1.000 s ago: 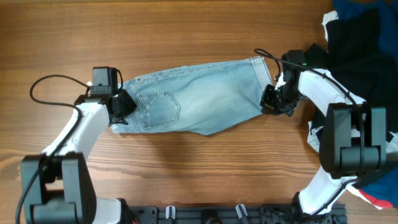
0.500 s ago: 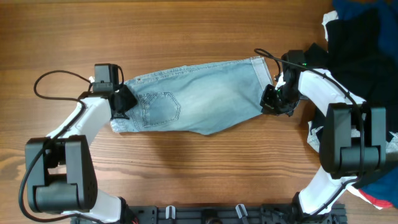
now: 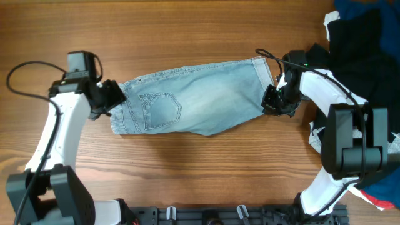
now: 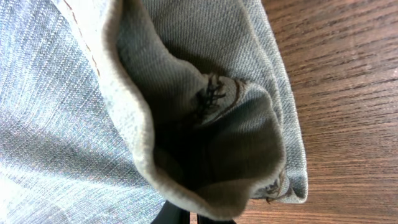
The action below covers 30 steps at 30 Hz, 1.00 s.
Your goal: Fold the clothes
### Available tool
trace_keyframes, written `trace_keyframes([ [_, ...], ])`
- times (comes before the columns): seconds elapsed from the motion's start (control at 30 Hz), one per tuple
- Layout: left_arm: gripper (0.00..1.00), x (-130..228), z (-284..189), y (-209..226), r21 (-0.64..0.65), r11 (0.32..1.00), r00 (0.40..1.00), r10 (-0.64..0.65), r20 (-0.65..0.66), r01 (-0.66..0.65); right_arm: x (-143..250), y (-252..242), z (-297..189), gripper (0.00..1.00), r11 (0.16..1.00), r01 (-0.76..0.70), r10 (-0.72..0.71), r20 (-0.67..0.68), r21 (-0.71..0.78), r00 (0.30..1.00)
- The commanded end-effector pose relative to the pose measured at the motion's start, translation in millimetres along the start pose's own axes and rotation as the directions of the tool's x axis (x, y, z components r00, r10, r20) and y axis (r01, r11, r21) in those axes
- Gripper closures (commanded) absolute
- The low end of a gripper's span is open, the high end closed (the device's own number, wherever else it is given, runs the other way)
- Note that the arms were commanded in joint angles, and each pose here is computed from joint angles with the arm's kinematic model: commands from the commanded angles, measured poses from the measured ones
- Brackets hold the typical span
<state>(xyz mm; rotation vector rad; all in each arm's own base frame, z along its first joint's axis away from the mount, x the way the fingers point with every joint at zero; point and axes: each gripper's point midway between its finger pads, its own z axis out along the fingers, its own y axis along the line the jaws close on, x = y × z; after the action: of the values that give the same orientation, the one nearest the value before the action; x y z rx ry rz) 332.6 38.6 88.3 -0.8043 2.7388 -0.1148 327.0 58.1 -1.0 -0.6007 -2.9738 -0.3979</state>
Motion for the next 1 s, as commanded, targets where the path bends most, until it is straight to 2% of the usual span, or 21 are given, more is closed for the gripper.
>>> trace_keyframes([
  [0.0, 0.23, 2.0, 7.2, 20.7, -0.023, 0.999, 0.998, -0.046, -0.031, 0.046, 4.5, -12.7, 10.3, 0.96, 0.999, 0.002, -0.001, -0.018, 0.052, 1.000],
  [0.03, 0.16, 4.6, 13.8, 25.3, -0.029, 0.998, 0.997, -0.058, -0.045, 0.056, 4.6, -12.8, 10.3, 0.96, 0.999, 0.002, -0.001, -0.019, 0.052, 1.000],
  [0.1, 0.14, 10.6, 29.1, 30.7, -0.005, 0.998, 0.994, -0.071, -0.087, 0.070, 4.9, -12.9, 10.2, 0.96, 0.999, 0.004, -0.003, -0.020, 0.053, 1.000],
  [0.2, 0.14, 13.3, 48.4, 35.9, 0.034, 0.995, 0.986, -0.087, -0.141, 0.093, 4.8, -12.8, 10.3, 0.96, 0.999, 0.004, -0.003, -0.019, 0.053, 1.000],
  [0.57, 0.18, 38.8, 87.5, -5.1, 0.334, 0.941, 0.949, 0.047, -0.313, 0.063, 4.3, -12.6, 10.3, 0.96, 0.999, 0.002, -0.001, -0.017, 0.052, 1.000],
  [0.63, 0.21, 43.6, 91.8, -6.6, 0.332, 0.941, 0.942, 0.053, -0.331, 0.064, 4.3, -12.6, 10.3, 0.96, 0.999, 0.002, -0.001, -0.018, 0.052, 1.000],
  [0.77, 0.34, 49.4, 97.3, -8.5, 0.328, 0.943, 0.935, 0.062, -0.350, 0.060, 4.4, -12.7, 10.3, 0.96, 0.999, 0.002, -0.001, -0.018, 0.052, 1.000],
  [0.83, 0.45, 48.6, 98.0, -11.0, 0.340, 0.940, 0.938, 0.092, -0.335, 0.029, 4.5, -12.6, 10.3, 0.96, 0.999, 0.002, -0.001, -0.018, 0.052, 1.000],
  [0.9, 0.52, 46.5, 98.6, -12.0, 0.345, 0.938, 0.941, 0.098, -0.324, 0.021, 4.5, -12.7, 10.3, 0.96, 0.999, 0.002, -0.001, -0.018, 0.052, 1.000],
  [0.97, 0.53, 45.0, 99.0, -12.5, 0.347, 0.938, 0.943, 0.099, -0.317, 0.018, 4.5, -12.7, 10.3, 0.96, 0.999, 0.002, -0.001, -0.018, 0.052, 1.000],
])
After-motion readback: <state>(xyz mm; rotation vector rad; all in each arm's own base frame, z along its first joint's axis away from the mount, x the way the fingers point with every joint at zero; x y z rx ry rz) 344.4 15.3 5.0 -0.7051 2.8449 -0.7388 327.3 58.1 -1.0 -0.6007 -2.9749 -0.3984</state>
